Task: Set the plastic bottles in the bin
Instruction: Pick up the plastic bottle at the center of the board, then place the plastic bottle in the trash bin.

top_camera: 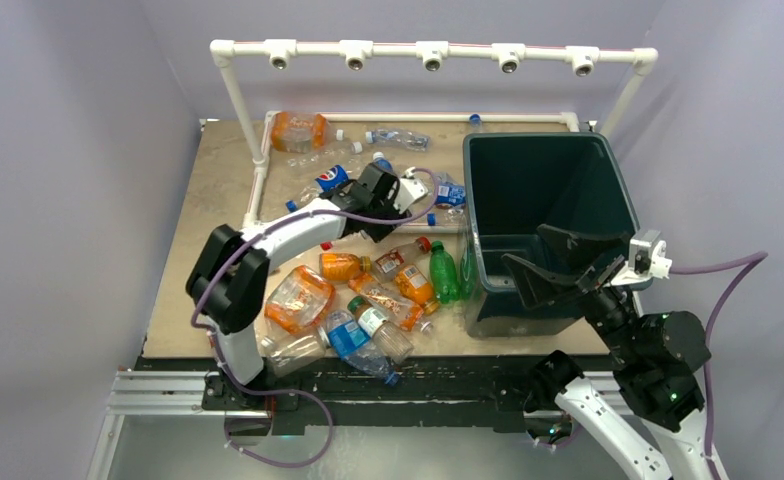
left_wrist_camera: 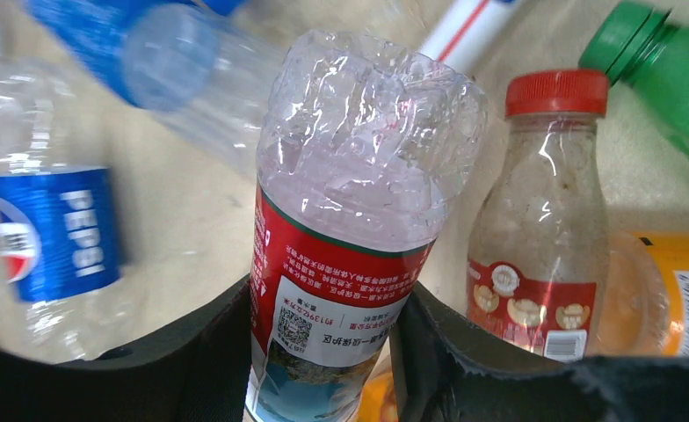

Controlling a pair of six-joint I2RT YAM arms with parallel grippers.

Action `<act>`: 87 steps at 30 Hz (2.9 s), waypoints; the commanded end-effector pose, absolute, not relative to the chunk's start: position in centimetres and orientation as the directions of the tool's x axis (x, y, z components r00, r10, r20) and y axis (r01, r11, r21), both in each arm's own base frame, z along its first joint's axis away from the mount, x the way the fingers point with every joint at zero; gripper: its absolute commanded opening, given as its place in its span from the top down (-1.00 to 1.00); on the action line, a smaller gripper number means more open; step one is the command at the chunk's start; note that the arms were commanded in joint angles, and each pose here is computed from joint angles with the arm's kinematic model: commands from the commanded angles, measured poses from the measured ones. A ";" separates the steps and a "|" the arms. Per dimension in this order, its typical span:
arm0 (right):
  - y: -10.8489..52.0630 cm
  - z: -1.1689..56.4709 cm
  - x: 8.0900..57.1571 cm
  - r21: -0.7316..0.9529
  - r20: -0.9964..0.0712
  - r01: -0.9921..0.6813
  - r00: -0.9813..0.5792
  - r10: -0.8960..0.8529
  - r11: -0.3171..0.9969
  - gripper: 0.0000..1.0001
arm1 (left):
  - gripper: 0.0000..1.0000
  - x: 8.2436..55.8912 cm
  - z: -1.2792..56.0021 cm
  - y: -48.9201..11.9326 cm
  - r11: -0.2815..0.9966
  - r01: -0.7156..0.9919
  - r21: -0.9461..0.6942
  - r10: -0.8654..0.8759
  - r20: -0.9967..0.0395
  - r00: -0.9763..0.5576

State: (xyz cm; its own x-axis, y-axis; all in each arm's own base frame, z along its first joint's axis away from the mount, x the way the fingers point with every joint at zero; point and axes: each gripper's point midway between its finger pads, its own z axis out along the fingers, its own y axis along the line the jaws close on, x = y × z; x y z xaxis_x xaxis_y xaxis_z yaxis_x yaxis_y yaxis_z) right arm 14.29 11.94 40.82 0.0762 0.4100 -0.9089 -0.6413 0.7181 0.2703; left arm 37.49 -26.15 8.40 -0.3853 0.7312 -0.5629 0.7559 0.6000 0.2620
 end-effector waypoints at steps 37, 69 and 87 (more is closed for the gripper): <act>18.8 53.6 11.2 0.101 -0.854 -0.930 0.100 0.510 0.353 -0.98 | 0.98 18.9 62.4 -29.6 -0.001 0.936 -0.353 -0.698 -0.670 -0.254; 18.3 51.8 14.6 0.152 -0.890 -0.854 0.100 0.445 0.497 -0.35 | 0.87 12.9 57.7 -40.1 -0.146 0.898 -0.415 -0.530 -0.733 -0.426; 8.1 48.5 20.0 0.340 -0.861 -0.372 0.246 0.446 0.863 0.17 | -0.98 17.0 52.8 -28.9 0.380 0.820 -0.429 -0.624 -0.773 -0.115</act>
State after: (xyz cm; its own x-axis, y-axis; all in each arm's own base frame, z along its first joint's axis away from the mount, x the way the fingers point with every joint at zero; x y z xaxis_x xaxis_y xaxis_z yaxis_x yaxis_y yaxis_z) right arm 17.58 12.54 50.47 0.1983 0.4550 -0.8682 -0.6157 0.7470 0.2508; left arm 14.90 -33.69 54.19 -0.2591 -0.5935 -0.7620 0.8895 0.1608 -0.4277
